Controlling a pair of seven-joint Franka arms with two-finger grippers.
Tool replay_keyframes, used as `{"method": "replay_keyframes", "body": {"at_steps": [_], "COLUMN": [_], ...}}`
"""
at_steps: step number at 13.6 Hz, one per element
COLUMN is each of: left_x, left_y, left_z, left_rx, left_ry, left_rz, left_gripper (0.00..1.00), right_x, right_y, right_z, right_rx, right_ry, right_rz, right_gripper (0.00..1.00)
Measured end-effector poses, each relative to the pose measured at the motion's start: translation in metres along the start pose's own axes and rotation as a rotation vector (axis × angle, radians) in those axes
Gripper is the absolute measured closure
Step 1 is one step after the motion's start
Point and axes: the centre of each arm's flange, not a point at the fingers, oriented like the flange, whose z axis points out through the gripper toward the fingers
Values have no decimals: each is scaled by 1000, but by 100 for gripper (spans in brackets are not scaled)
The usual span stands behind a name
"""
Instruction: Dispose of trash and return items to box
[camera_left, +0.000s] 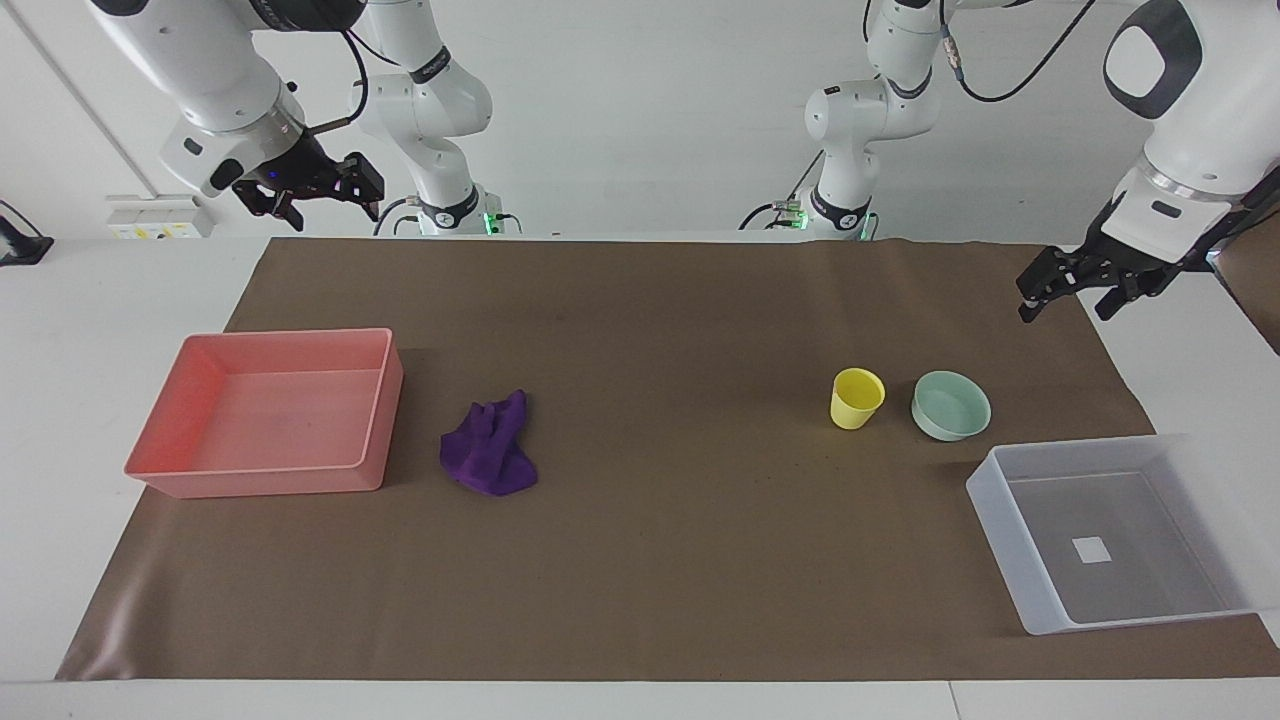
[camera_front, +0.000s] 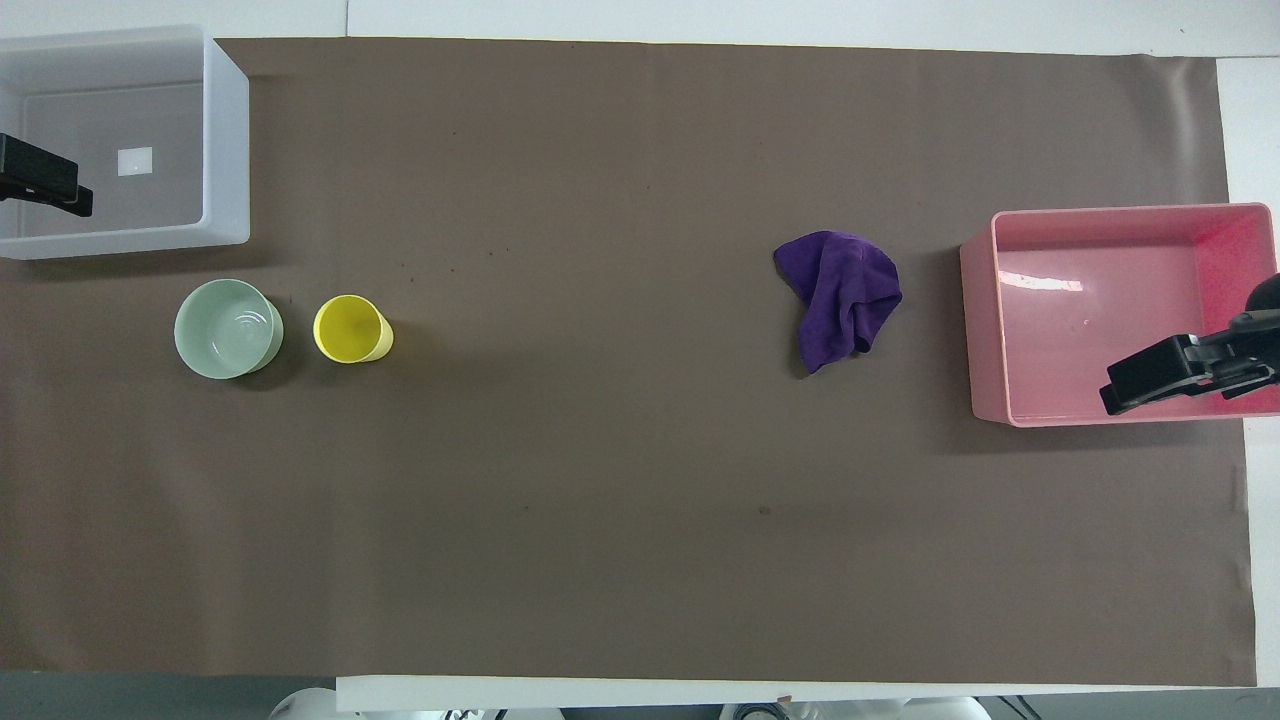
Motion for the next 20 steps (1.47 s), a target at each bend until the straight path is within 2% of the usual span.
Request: {"method": "replay_keyframes", "body": {"at_steps": [3,5,7,8,10,12,15,17,20], "left_x": [4,4,-6,-18,-43,-57,-69,-72,-71], "left_y": [2,3,1,-6,-22,-39,-47,-49,-52], "left_z": [4,17,67,101,167,213,268,287,293], "left_rx": [-1,1,10,13,13,12,11,8,7], "left_ry": [-4,21,94,101,70,58,106,94,91], "left_rz": [10,11,5,-7,-38,-70,-93,-100,-105], "left_gripper": [0,0,0,0,0,0,4,27,64], "right_x": [0,0,0,0,0,0,0,1,13], "right_y": [0,0,0,0,0,0,0,-1,-9], "right_z": [0,0,0,0,0,0,0,-1,-7], "right_rx": [0,0,0,0,0,0,0,1,-2], "right_ry": [0,0,0,0,0,0,0,7,102], "right_rz": [0,0,0,0,0,0,0,-2,-20], "right_gripper": [0,0,0,0,0,0,0,0,0]}}
